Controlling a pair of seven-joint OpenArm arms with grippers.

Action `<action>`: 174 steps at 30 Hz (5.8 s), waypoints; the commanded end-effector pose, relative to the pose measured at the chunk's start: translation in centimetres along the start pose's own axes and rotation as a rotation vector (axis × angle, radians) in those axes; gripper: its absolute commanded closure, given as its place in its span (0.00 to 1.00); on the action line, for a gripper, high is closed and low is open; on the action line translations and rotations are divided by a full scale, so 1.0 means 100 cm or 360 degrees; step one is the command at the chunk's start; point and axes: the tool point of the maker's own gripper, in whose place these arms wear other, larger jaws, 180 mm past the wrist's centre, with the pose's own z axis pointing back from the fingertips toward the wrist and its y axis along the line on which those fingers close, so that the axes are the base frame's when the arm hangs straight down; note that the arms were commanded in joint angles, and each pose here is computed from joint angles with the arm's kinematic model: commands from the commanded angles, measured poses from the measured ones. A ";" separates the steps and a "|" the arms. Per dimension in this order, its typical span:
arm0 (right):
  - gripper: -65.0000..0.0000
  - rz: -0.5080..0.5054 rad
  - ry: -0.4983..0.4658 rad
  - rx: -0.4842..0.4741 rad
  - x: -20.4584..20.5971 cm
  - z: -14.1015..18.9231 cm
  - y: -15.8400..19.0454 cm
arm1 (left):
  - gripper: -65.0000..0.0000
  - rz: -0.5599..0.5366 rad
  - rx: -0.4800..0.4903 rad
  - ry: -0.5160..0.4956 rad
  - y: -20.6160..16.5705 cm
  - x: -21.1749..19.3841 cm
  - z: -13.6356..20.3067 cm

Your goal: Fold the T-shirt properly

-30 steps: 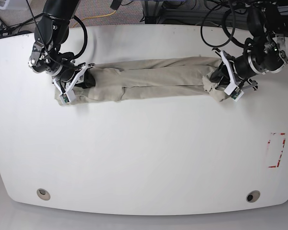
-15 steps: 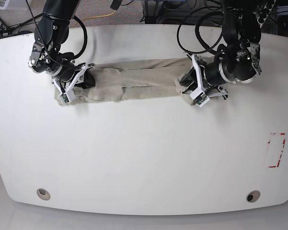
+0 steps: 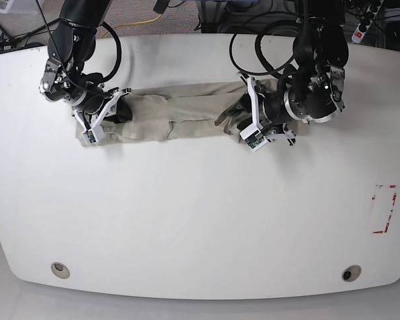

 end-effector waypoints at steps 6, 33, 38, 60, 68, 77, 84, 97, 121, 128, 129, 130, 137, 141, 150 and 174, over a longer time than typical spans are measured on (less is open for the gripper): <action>0.86 0.0017 0.0043 -0.0042 -0.001 0.002 -0.006 | 0.48 -0.0131 -0.0090 -0.0073 -0.019 0.024 -0.004; 0.48 0.0140 -0.0134 -0.0203 0.054 0.042 -0.011 | 0.48 0.0111 0.0132 0.0140 0.052 -0.060 0.046; 0.23 -0.0065 -0.0231 -0.0296 0.064 0.067 -0.044 | 0.59 0.0215 0.0025 0.0151 0.042 -0.078 0.026; 0.15 -0.0611 -0.0191 0.0056 0.028 0.048 -0.097 | 0.61 0.0207 0.0106 0.0208 0.066 -0.087 0.027; 0.32 -0.0673 -0.0161 0.0184 0.012 0.023 -0.064 | 0.61 0.0191 0.0125 0.0192 0.071 -0.081 0.027; 1.00 -0.0600 -0.0198 0.0138 0.024 0.032 -0.068 | 0.61 0.0089 0.0200 0.0310 0.075 -0.085 0.019; 1.00 -0.0315 -0.0287 0.0004 0.052 0.066 -0.057 | 0.61 -0.0006 0.0150 0.0363 0.066 -0.082 0.000; 1.00 0.0049 -0.0510 0.0208 0.103 0.084 0.022 | 0.61 0.0158 -0.0003 0.0317 0.059 -0.067 -0.049; 1.00 0.0145 -0.0763 0.0913 0.161 0.050 0.187 | 0.61 0.0138 -0.0002 0.0267 0.060 -0.050 -0.052; 1.00 0.0118 -0.0690 0.1116 0.156 0.026 0.219 | 0.61 0.0143 0.0002 0.0261 0.062 -0.050 -0.050; 1.00 0.0117 -0.0674 0.1133 0.154 0.023 0.221 | 0.61 0.0142 0.0003 0.0260 0.062 -0.050 -0.050; 1.00 0.0110 -0.0658 0.1153 0.152 0.019 0.224 | 0.61 0.0141 0.0002 0.0256 0.061 -0.049 -0.050; 0.86 0.0019 -0.0579 0.1203 0.136 -0.004 0.221 | 0.61 0.0144 0.0012 0.0237 0.064 -0.045 -0.049; 0.73 -0.0029 -0.0562 0.1201 0.132 -0.011 0.216 | 0.61 0.0155 0.0074 0.0173 0.074 -0.036 -0.039; 0.41 -0.0097 -0.0512 0.1208 0.129 -0.024 0.212 | 0.61 0.0213 0.0305 -0.0047 0.101 -0.011 0.001; 0.41 0.0001 -0.0358 0.1235 0.127 -0.037 0.251 | 0.61 0.0122 0.0815 0.0319 0.156 -0.112 0.163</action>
